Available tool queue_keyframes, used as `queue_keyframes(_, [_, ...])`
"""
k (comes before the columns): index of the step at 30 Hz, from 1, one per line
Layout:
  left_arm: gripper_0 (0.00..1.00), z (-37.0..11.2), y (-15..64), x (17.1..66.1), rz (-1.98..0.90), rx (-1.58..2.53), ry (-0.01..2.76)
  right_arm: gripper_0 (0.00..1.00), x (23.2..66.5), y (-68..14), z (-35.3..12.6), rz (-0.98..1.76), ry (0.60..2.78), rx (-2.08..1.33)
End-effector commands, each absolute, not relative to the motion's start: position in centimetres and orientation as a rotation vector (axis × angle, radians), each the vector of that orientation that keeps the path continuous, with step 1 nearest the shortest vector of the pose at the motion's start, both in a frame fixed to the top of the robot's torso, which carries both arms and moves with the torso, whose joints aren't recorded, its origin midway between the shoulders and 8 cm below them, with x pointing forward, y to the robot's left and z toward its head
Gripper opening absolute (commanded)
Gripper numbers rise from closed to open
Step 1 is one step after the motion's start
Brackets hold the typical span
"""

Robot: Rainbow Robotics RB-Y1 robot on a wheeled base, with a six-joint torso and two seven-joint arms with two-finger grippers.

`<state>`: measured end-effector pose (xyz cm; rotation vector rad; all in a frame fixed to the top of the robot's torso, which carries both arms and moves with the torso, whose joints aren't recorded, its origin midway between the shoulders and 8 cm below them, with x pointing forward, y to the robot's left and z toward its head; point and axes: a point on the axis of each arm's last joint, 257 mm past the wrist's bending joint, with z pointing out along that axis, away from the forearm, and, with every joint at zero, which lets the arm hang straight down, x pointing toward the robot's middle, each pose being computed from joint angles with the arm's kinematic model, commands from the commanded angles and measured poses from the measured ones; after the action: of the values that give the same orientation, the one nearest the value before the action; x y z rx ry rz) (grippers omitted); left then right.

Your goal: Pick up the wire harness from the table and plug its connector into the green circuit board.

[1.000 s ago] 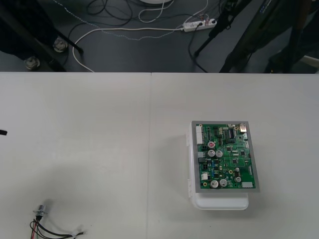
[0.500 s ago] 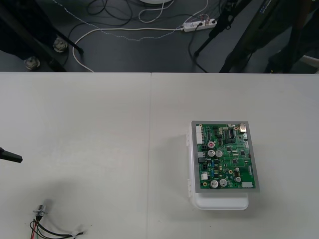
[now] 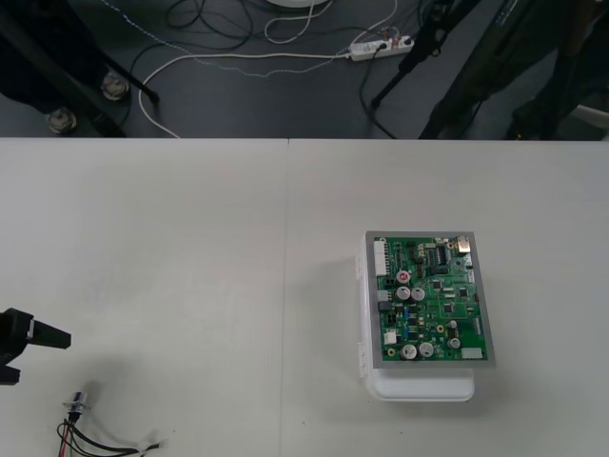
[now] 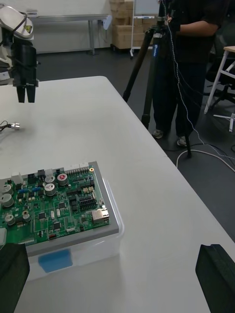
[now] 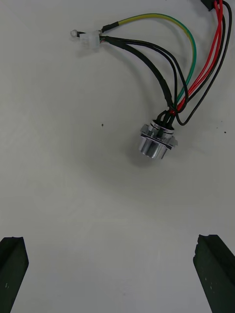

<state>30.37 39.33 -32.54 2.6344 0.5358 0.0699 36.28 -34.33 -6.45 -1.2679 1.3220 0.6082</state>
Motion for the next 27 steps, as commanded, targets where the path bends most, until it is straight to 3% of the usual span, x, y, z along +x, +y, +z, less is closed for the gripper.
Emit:
queue_keyframes(1, [1.0, -34.1, 41.3, 30.7, 0.216, 2.74, 0.391, 1.0, 35.5, -33.1, -6.8, 0.62, 1.279, -1.315])
queue_keyframes(27, [1.0, -39.3, 39.1, 30.1, 0.365, 2.874, -0.052, 1.0, 32.1, -26.0, -7.6, 0.882, 1.144, -1.303])
